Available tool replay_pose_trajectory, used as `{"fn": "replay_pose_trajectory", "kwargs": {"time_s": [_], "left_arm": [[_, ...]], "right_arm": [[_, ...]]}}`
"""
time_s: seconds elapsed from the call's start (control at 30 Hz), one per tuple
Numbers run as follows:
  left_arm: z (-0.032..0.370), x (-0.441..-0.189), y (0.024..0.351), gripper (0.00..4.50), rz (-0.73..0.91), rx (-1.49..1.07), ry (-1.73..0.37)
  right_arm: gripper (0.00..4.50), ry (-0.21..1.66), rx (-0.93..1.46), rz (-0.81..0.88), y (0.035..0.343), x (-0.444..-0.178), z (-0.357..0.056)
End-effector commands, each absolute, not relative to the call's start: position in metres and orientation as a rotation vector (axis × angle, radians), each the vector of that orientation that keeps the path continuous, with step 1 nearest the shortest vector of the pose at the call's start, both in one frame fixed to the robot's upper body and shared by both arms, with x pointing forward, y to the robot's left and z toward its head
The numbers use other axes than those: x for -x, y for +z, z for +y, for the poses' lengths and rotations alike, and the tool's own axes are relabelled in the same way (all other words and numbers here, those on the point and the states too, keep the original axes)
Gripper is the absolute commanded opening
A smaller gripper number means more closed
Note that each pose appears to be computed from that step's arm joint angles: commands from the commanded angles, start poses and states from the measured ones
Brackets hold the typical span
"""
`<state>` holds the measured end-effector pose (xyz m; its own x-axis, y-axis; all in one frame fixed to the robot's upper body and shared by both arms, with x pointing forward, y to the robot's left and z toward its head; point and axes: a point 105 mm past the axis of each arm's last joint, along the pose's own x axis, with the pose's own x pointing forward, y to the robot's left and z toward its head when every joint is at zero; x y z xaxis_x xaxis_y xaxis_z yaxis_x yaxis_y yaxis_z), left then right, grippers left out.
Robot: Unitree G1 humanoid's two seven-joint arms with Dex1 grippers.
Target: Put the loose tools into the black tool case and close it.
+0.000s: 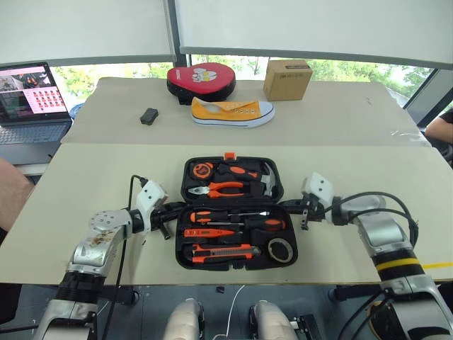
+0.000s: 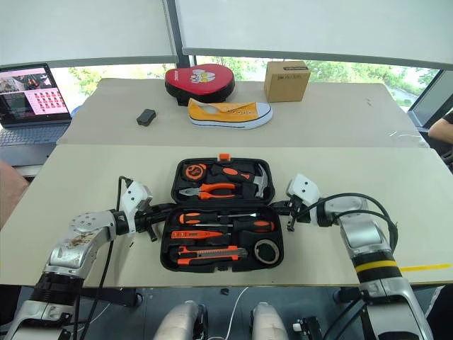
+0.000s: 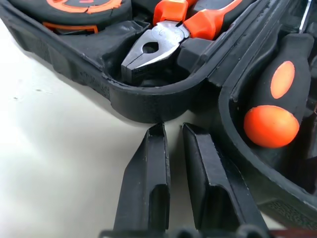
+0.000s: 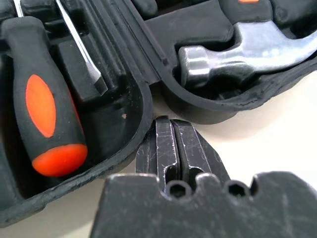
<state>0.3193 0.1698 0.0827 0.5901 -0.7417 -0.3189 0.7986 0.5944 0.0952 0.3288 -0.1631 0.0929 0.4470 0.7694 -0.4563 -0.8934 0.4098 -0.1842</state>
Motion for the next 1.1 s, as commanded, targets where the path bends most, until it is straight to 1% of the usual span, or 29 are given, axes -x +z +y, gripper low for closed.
{"fn": "replay_pose_trajectory", "kwargs": {"time_s": [0.03,0.1,0.17,0.23,0.27,0.3,0.33,0.4,0.47,0.5,0.6,0.63,0.73,0.83,0.97,1.07,1.1], "left_arm": [[0.172,-0.320,0.098,0.64,0.205,-0.232,-0.891],[0.179,-0.321,0.103,0.64,0.188,-0.227,-0.868],[0.187,-0.318,0.106,1.18,0.230,-0.234,-0.852],[0.202,-0.317,0.104,1.75,0.347,-0.244,-0.796],[0.204,-0.315,0.109,2.24,0.363,-0.223,-0.810],[0.206,-0.313,0.114,2.54,0.370,-0.206,-0.816],[0.207,-0.313,0.120,2.97,0.369,-0.186,-0.812],[0.208,-0.315,0.132,3.56,0.392,-0.130,-0.813],[0.206,-0.322,0.142,4.31,0.428,-0.073,-0.779],[0.205,-0.326,0.146,4.50,0.447,-0.049,-0.757],[0.201,-0.340,0.151,4.50,0.500,-0.016,-0.681],[0.196,-0.344,0.152,4.50,0.509,-0.002,-0.672],[0.184,-0.356,0.151,4.50,0.536,-0.006,-0.643],[0.179,-0.361,0.144,4.50,0.571,-0.023,-0.634],[0.174,-0.367,0.138,4.50,0.592,-0.018,-0.623],[0.172,-0.368,0.133,4.50,0.615,-0.032,-0.624],[0.171,-0.368,0.130,4.50,0.626,-0.035,-0.627]], "right_arm": [[0.06,1.070,0.374,0.275,0.111,-0.321,-0.158],[0.06,1.044,0.331,0.266,0.117,-0.322,-0.160],[0.00,0.995,0.271,0.259,0.129,-0.326,-0.168],[0.59,1.006,0.236,0.308,0.136,-0.323,-0.177],[0.90,1.003,0.218,0.308,0.142,-0.323,-0.179],[1.16,1.002,0.195,0.317,0.148,-0.323,-0.181],[1.57,0.973,0.198,0.326,0.154,-0.326,-0.184],[2.19,0.884,0.191,0.379,0.161,-0.334,-0.189],[2.89,0.834,0.191,0.461,0.163,-0.338,-0.191],[3.26,0.811,0.194,0.502,0.163,-0.341,-0.191],[4.32,0.744,0.130,0.594,0.164,-0.350,-0.189],[4.45,0.745,0.126,0.633,0.162,-0.351,-0.186],[4.45,0.687,0.131,0.704,0.157,-0.362,-0.179],[4.45,0.640,0.165,0.729,0.153,-0.371,-0.177],[4.45,0.619,0.149,0.777,0.148,-0.376,-0.172],[4.45,0.587,0.174,0.820,0.139,-0.379,-0.176],[4.20,0.567,0.197,0.839,0.134,-0.380,-0.181]]}}
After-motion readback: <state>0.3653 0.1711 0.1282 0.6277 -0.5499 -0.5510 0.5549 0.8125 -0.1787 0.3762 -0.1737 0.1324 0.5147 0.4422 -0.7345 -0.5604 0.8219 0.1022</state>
